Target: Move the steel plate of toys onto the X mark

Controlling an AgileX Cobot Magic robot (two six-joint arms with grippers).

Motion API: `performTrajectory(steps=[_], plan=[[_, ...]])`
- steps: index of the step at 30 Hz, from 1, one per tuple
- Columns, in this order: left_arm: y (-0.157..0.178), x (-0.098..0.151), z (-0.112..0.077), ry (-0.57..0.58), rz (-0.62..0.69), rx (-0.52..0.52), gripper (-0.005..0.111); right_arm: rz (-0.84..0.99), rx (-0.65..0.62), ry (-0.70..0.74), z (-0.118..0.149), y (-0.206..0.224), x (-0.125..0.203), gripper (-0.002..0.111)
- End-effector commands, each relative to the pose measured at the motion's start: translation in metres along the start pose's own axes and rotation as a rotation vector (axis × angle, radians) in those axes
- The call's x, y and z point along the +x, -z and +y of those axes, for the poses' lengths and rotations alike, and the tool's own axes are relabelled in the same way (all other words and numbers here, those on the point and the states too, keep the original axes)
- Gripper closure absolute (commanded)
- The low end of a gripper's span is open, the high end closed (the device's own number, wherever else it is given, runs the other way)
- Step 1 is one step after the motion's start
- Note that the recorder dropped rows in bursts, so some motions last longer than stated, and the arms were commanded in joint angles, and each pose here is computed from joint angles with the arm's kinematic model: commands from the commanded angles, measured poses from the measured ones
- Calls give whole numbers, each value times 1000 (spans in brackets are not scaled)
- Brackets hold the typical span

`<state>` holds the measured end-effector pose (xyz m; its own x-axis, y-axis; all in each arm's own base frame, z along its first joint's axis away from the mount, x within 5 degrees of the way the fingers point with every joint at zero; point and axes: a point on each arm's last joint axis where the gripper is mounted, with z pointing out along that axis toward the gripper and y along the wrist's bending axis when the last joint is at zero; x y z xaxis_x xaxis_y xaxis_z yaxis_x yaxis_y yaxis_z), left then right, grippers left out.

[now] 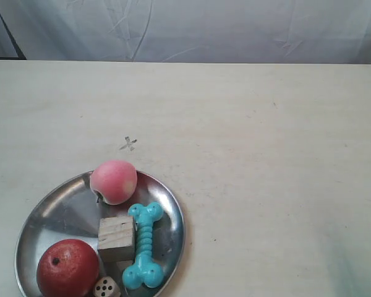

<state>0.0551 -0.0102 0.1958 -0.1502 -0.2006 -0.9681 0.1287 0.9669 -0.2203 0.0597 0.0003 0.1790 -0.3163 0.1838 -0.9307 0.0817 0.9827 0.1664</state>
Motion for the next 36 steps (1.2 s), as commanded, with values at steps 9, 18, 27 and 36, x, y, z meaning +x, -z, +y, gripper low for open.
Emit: performTrajectory(steps=[9, 18, 27, 36], plan=[[10, -40, 1, 128, -469, 19, 106, -283, -55, -357, 0, 4, -25, 108], [8, -36, 7, 549, -433, 39, 106, -340, -121, -864, -3, 6, -31, 108], [31, -91, -7, 64, -754, 36, 107, -461, -171, -789, 4, 25, -72, 109], [-45, -137, -11, 204, -409, -67, 107, -37, -189, -398, 40, -2, -159, 109]])
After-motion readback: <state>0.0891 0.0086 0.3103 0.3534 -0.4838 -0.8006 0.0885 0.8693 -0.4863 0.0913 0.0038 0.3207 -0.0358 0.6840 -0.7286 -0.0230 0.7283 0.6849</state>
